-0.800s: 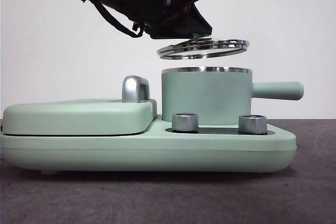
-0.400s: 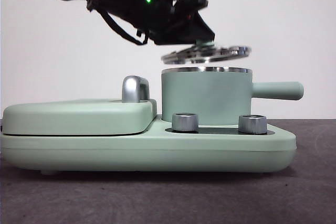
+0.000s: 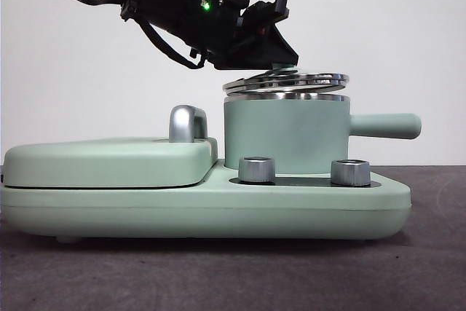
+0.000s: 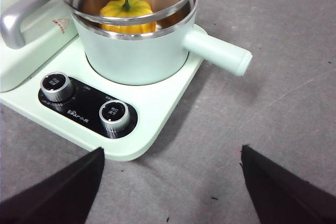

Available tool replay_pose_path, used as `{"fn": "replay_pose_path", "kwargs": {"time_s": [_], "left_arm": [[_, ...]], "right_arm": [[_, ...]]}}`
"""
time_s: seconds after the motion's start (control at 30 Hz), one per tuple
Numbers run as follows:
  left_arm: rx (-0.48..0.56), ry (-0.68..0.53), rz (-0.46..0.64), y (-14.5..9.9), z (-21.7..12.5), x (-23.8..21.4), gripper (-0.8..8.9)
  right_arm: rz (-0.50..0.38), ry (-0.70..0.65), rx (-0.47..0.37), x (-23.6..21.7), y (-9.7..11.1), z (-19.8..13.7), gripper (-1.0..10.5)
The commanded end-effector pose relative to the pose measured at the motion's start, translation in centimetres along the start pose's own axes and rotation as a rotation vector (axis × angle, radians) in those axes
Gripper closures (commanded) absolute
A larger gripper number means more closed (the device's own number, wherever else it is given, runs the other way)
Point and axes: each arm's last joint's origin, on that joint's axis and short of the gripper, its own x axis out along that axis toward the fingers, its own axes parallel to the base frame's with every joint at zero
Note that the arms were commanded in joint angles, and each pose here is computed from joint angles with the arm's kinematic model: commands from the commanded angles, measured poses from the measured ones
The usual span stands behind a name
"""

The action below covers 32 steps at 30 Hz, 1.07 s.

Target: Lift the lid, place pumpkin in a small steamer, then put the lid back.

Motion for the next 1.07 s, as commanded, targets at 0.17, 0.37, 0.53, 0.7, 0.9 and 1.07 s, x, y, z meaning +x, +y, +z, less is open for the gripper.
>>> {"fn": "replay_pose_path", "kwargs": {"time_s": [0.17, 0.37, 0.53, 0.7, 0.9, 1.07], "left_arm": [[0.005, -0.031, -0.017, -0.1, 0.2, 1.0, 8.03], [0.002, -0.019, -0.018, -0.1, -0.2, 1.2, 8.03], [-0.005, 0.005, -0.020, -0.1, -0.6, 1.3, 8.03], [-0.012, 0.020, -0.021, 0.0, -1.1, 1.6, 8.03], [-0.012, 0.020, -0.022, -0.1, -1.1, 1.6, 7.98], [-0.012, -0.010, -0.010, 0.0, -0.8, 1.6, 7.98]], "right_arm": [[0.001, -0.002, 0.008, 0.0, 0.0, 0.1, 5.5], [0.000, 0.000, 0.008, 0.0, 0.0, 0.1, 5.5], [0.000, 0.000, 0.007, 0.0, 0.0, 0.1, 5.5], [0.000, 0.000, 0.007, 0.0, 0.0, 0.1, 5.5], [0.000, 0.000, 0.007, 0.0, 0.0, 0.1, 5.5], [0.000, 0.000, 0.007, 0.0, 0.0, 0.1, 5.5]]}}
